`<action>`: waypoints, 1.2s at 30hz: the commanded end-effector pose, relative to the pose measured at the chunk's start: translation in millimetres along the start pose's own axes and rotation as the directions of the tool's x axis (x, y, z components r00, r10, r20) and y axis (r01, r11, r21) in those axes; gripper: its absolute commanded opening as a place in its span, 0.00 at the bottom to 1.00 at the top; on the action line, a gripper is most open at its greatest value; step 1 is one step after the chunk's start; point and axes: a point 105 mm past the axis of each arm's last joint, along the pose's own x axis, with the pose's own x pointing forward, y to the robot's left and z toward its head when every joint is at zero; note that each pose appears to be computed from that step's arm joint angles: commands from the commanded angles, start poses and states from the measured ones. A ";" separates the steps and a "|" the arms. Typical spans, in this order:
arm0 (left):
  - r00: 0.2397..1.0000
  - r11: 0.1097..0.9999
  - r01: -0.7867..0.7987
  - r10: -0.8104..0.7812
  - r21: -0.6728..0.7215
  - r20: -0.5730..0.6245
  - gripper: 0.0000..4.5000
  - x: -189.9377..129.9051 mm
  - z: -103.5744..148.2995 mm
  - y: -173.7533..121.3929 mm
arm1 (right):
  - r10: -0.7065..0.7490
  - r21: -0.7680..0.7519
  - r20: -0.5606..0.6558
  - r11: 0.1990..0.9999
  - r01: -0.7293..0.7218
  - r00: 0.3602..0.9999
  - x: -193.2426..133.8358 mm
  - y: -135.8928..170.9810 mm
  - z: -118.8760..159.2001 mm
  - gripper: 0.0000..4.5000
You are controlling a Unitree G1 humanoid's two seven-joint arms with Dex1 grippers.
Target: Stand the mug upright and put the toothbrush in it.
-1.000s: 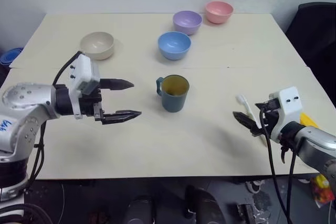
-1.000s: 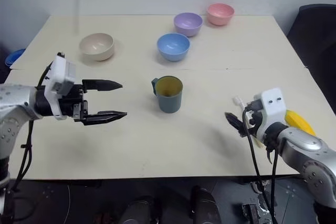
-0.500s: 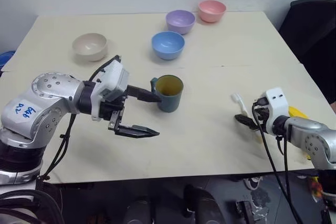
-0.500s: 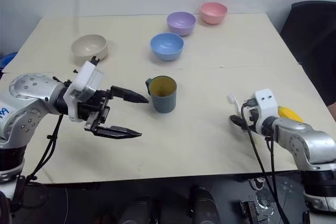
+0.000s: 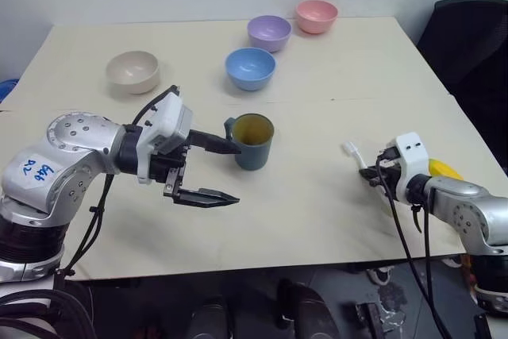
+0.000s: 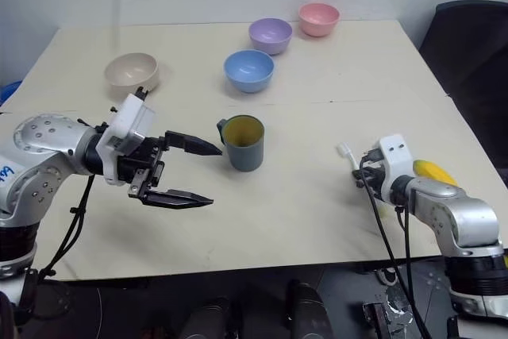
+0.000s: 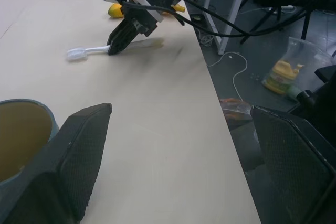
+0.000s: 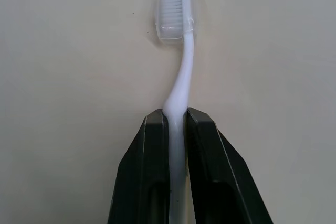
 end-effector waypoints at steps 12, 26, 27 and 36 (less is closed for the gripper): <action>0.888 0.884 -0.440 0.454 -0.157 0.066 1.00 -82.3 3.2 17.9 | 0.327 0.000 0.752 0.868 -0.496 0.573 15.3 182.1 231.7 0.03; 0.860 0.860 -0.493 0.505 -0.132 0.074 1.00 -81.5 13.4 15.8 | 0.422 -0.068 0.711 0.837 -0.543 0.562 41.0 229.2 200.9 0.03; 0.859 0.859 -0.495 0.507 -0.132 0.073 1.00 -81.3 13.3 17.1 | 0.426 -0.077 0.705 0.840 -0.537 0.567 41.8 229.6 196.2 0.03; 0.857 0.857 -0.499 0.510 -0.127 0.080 1.00 -80.8 14.3 30.4 | 0.418 -0.047 0.684 0.843 -0.535 0.598 43.4 216.4 168.2 0.52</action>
